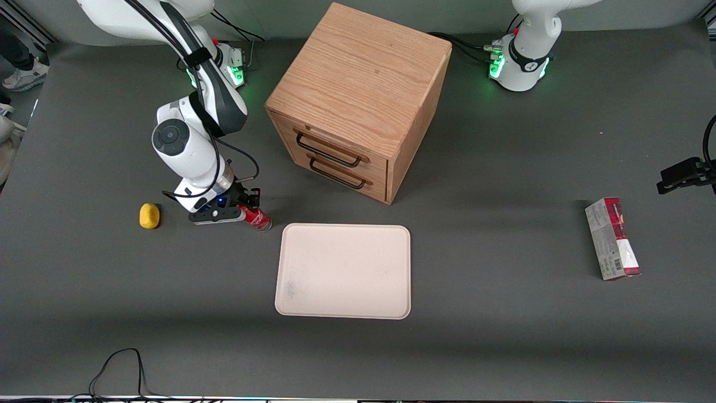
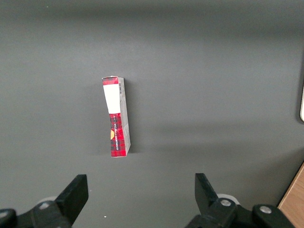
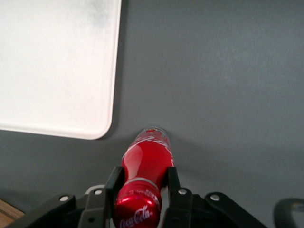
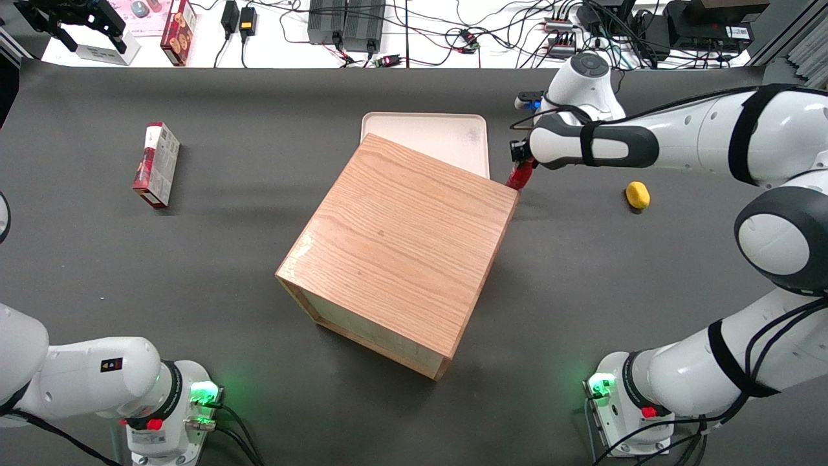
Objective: Place coke bottle on tray
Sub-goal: 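Carry the held bottle toward the white tray with the right gripper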
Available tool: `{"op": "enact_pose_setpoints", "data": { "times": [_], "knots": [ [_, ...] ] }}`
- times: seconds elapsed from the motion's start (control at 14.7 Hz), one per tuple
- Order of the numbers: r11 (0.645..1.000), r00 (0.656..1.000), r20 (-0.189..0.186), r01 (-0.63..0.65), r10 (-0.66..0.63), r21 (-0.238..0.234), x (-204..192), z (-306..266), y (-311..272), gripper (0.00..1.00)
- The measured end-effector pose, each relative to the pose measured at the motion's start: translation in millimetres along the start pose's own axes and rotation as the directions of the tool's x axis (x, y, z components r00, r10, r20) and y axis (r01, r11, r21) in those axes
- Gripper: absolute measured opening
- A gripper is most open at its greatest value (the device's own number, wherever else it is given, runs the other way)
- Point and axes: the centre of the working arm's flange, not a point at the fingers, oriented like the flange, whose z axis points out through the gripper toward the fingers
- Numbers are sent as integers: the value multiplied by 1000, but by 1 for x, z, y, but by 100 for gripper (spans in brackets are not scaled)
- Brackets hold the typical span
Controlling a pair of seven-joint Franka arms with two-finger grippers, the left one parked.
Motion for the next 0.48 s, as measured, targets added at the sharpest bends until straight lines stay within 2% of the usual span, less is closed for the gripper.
{"op": "enact_pose_setpoints", "data": {
  "times": [0.14, 0.48],
  "knots": [
    [1000, 1000, -2, -7, 7, -3, 17, -21, 1, 42],
    [997, 999, 29, -17, 20, -77, 71, -127, 13, 42]
  ]
}}
